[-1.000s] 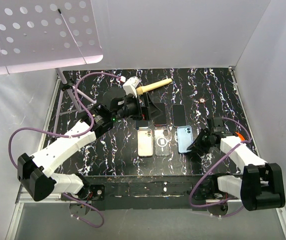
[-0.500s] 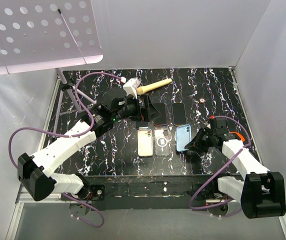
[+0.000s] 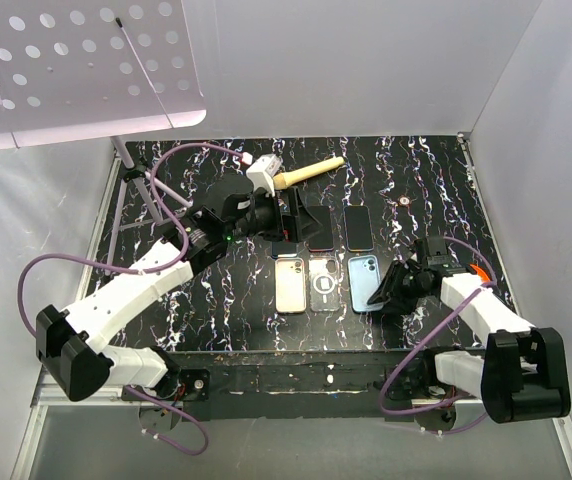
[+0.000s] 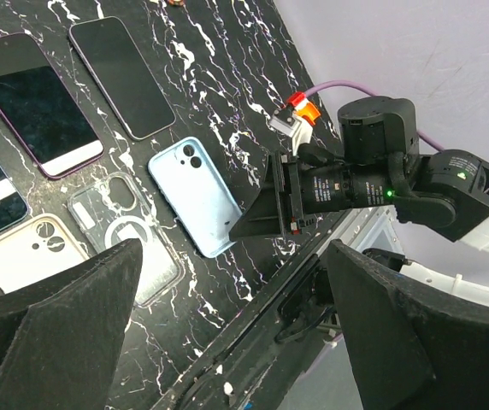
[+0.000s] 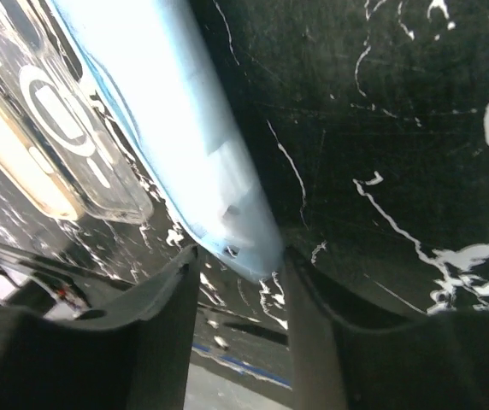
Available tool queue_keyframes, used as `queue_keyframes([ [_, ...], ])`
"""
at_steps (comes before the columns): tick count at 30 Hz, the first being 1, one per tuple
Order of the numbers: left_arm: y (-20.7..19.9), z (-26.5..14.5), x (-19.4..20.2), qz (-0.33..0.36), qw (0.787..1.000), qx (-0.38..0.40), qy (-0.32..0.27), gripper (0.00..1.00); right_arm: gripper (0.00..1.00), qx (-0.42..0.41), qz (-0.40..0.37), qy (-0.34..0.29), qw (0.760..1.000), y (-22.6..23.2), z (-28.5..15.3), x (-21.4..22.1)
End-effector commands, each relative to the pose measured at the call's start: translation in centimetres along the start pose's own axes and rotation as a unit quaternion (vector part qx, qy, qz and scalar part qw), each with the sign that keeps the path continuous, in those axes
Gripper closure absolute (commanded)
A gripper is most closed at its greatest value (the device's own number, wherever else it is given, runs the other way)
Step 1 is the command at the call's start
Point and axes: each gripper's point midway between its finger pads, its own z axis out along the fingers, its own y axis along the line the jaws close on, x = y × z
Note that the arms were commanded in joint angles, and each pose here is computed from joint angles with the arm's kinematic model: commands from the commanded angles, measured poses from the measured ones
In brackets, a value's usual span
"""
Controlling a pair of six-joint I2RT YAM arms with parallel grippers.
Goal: Take the phone out of the phone case
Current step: Place the phone case at the center of the board, then reset both arms
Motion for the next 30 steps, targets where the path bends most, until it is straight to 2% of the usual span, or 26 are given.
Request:
queue_keyframes([
  [1,-1.2,-2.2,-2.4,0.017,0.999,0.003,-0.040,0.11,0.33,0.020,-0.021,-0.021,0.999,0.4,-1.9,-0.7],
  [2,-1.3,-2.4,-2.8,0.021,0.999,0.002,-0.046,0.11,0.24,0.015,-0.029,-0.030,0.999,0.9,-2.5,-1.0],
  [4,-1.3,-3.0,-3.7,0.028,0.997,-0.006,-0.065,0.11,0.19,-0.003,-0.040,-0.047,0.998,2.3,-4.1,-1.3],
  [6,-1.5,-4.1,-5.0,0.036,0.995,-0.015,-0.093,0.11,0.17,-0.018,-0.048,-0.072,0.996,3.8,-6.7,-1.6],
  [9,-1.3,-6.4,-7.4,0.048,0.986,-0.042,-0.155,0.10,0.15,-0.049,-0.079,-0.144,0.985,6.5,-11.7,-2.5],
  [11,-1.4,-8.4,-9.2,0.056,0.976,-0.054,-0.204,0.07,0.15,-0.066,-0.107,-0.209,0.970,7.9,-15.5,-2.9],
  [13,-2.1,-10.8,-11.0,0.067,0.964,-0.052,-0.252,0.02,0.14,-0.082,-0.136,-0.283,0.946,9.0,-19.3,-3.3],
  [16,-3.5,-14.5,-13.0,0.078,0.942,-0.033,-0.326,0.02,0.13,-0.092,-0.162,-0.402,0.897,9.2,-24.4,-3.7],
  [19,-4.0,-18.0,-14.4,0.078,0.916,-0.025,-0.394,0.02,0.13,-0.106,-0.167,-0.491,0.848,8.8,-28.2,-3.1],
  [22,-3.1,-20.6,-14.8,0.068,0.896,-0.043,-0.437,0.02,0.13,-0.133,-0.177,-0.543,0.810,8.7,-30.6,-1.8],
  [24,-2.8,-22.1,-15.2,0.064,0.882,-0.050,-0.464,0.02,0.12,-0.140,-0.174,-0.566,0.793,8.4,-31.6,-1.5],
  [30,-2.5,-24.9,-15.4,0.071,0.867,-0.066,-0.490,0.02,0.12,-0.117,-0.164,-0.580,0.789,6.9,-31.9,-1.2],
])
